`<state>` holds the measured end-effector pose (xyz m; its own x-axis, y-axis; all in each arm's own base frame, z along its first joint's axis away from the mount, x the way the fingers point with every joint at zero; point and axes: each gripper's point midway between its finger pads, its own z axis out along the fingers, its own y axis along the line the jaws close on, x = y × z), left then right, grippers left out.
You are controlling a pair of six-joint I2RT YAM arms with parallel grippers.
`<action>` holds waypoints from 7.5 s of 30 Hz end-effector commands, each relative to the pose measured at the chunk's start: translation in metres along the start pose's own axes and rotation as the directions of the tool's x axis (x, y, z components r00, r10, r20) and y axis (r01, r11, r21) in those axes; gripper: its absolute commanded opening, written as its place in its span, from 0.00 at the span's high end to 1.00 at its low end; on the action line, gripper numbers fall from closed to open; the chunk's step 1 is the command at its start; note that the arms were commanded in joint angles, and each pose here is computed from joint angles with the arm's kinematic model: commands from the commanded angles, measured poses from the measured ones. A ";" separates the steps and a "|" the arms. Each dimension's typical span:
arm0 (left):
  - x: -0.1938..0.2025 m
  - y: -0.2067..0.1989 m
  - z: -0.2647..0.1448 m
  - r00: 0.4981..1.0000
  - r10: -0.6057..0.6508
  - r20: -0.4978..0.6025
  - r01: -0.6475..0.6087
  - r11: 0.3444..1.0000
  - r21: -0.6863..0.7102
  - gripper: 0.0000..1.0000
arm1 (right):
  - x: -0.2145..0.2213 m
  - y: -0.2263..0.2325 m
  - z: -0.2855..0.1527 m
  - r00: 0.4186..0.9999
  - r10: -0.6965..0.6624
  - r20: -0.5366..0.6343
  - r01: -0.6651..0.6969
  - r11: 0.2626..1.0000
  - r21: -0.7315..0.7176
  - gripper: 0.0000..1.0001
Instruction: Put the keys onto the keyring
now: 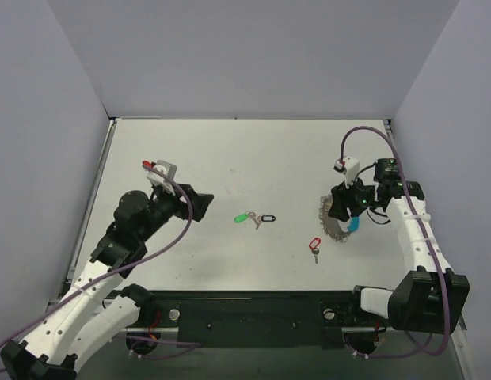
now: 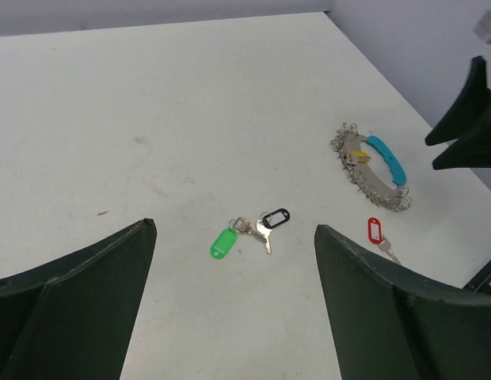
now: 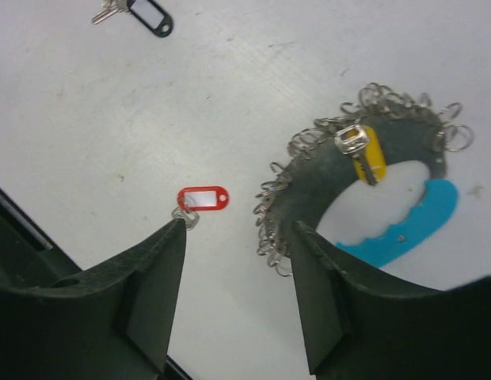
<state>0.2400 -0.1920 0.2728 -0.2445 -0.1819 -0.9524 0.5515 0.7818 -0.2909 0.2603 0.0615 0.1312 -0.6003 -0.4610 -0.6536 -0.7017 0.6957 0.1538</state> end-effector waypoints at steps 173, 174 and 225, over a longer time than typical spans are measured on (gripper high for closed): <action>0.071 -0.106 -0.003 0.978 0.153 0.139 -0.203 0.845 0.494 0.49 | -0.089 0.254 -0.002 0.520 -0.791 0.321 0.675 0.150 -0.723 1.00; 0.069 -0.107 -0.002 0.977 0.150 0.153 -0.207 0.846 0.492 0.49 | -0.088 0.253 0.000 0.522 -0.792 0.317 0.670 0.151 -0.727 1.00; 0.069 -0.136 0.007 0.981 0.072 0.181 -0.162 0.820 0.549 1.00 | -0.095 0.254 0.015 0.595 -0.765 0.247 0.624 0.245 -0.742 1.00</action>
<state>0.1492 -0.3131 0.2100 -0.1090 -0.1293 -0.9856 0.9288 0.3401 -0.1473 0.1561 0.2896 0.2098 0.3103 -0.6801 -0.6642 -0.8370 -0.5267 0.1484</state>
